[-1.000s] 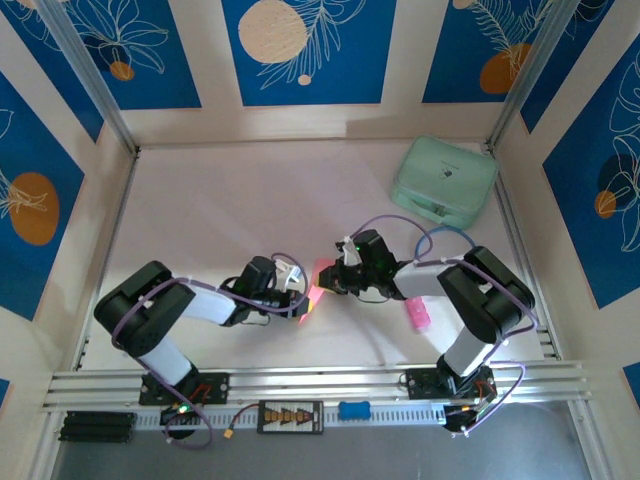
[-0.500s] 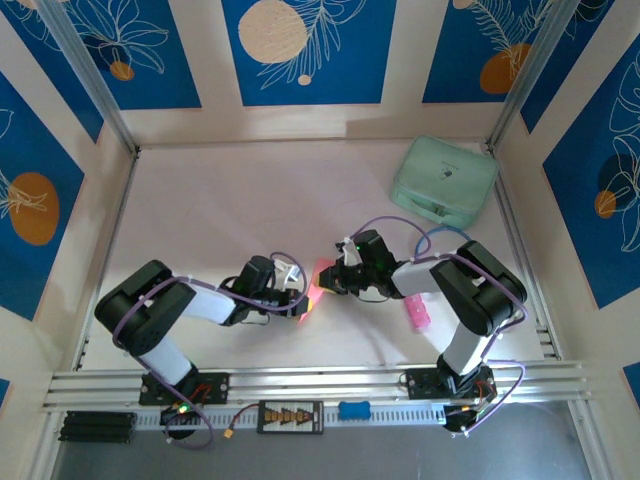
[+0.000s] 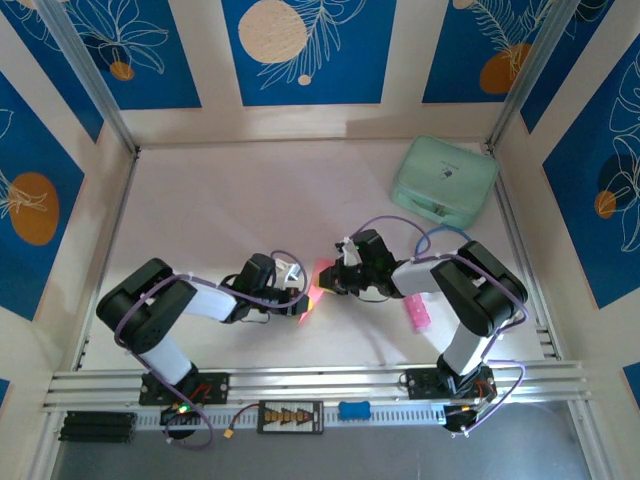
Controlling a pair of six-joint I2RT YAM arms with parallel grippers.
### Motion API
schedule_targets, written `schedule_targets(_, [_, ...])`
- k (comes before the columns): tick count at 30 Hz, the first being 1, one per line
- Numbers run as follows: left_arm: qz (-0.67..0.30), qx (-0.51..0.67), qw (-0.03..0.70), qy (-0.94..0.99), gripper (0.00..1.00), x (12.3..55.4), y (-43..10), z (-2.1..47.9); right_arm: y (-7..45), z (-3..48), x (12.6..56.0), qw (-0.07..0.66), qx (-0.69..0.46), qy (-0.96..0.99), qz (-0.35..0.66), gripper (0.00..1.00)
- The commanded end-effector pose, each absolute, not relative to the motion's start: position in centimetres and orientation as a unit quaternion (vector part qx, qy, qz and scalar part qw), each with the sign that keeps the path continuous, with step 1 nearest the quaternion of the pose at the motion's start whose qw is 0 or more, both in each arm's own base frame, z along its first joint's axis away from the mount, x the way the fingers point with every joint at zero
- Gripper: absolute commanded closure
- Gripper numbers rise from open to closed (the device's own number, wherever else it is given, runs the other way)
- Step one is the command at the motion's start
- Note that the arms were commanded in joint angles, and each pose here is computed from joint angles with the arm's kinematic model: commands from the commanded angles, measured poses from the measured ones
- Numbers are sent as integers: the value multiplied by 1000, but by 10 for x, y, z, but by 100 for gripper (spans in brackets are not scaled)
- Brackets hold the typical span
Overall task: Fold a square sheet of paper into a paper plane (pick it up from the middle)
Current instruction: Fold the wing for the fifth time at the center of the table.
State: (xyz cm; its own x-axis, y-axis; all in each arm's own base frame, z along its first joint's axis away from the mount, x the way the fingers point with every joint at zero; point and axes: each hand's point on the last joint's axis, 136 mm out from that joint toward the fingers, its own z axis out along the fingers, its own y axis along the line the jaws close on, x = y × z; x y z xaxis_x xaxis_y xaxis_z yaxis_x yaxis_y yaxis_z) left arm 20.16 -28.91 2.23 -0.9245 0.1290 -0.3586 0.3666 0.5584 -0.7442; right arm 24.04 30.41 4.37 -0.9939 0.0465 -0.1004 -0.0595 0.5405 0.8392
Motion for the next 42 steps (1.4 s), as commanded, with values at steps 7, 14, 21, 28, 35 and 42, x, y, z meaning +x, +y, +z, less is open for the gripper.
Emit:
schedule_targets(7, [-389,108,75,912,100,190,-267,-19,311,50,243,61,-19,878,474,89])
schedule_targets(14, [-386,105,69,914,100,189,-266,-21,307,37,248,53,2,887,459,90])
schedule_targets(21, [-385,103,66,915,100,188,-266,-22,303,30,250,49,12,891,451,90])
schedule_targets(28, [-385,103,63,915,100,188,-266,-23,300,24,250,45,17,893,447,90])
schedule_targets(35, [-385,103,59,915,100,187,-267,-23,296,15,249,37,31,901,432,91])
schedule_targets(42, [-384,101,54,916,100,186,-267,-25,294,10,248,32,34,904,425,90])
